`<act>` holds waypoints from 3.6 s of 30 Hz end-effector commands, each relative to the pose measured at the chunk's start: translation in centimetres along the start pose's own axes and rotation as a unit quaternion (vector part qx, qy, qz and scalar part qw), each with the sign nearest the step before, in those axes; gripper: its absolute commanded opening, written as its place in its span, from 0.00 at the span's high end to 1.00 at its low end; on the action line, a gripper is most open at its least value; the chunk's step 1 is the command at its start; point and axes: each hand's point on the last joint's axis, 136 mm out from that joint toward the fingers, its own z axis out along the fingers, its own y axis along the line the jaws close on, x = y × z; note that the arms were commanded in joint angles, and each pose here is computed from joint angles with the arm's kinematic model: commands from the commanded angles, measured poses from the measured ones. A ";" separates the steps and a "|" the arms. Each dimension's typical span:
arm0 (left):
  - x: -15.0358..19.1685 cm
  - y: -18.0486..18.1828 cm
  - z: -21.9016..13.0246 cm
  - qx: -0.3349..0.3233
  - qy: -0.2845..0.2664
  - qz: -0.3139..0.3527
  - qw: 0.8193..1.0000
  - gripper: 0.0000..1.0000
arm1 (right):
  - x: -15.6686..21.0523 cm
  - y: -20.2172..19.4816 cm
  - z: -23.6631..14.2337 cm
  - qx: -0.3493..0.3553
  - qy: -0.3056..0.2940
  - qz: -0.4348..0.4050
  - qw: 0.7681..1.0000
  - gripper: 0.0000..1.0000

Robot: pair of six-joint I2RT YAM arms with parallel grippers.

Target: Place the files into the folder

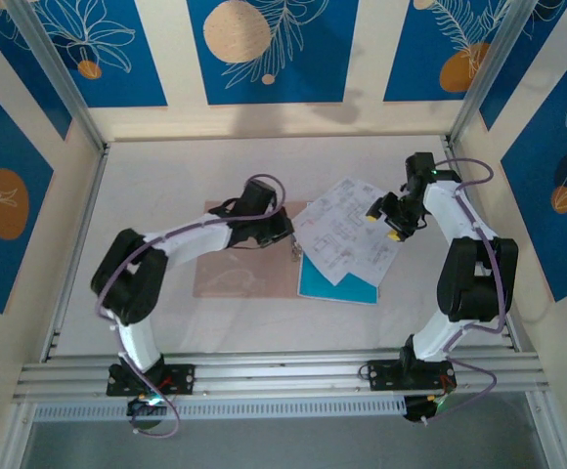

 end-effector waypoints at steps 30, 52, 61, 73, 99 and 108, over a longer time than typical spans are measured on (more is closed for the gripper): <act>4.0 17.0 -12.1 -0.221 -0.098 -0.110 0.964 1.00 | 7.9 11.1 9.2 -0.080 0.152 -0.060 0.983 0.42; 4.4 16.4 -10.9 -0.204 -0.073 -0.097 0.971 1.00 | 8.2 14.5 13.2 -0.076 0.176 -0.076 0.979 0.48; 4.5 16.3 -10.5 -0.201 -0.066 -0.096 0.973 1.00 | 8.5 15.0 13.7 -0.087 0.189 -0.077 0.975 0.48; 4.6 16.2 -9.9 -0.198 -0.055 -0.094 0.974 1.00 | 10.1 17.6 10.5 -0.149 0.208 -0.099 0.962 0.51; 5.0 16.3 -9.4 -0.197 -0.046 -0.095 0.975 1.00 | 18.7 16.4 11.2 -0.109 0.256 -0.181 0.943 0.64; 5.2 16.3 -9.4 -0.197 -0.043 -0.094 0.975 1.00 | 19.2 15.6 12.2 -0.090 0.257 -0.192 0.943 0.72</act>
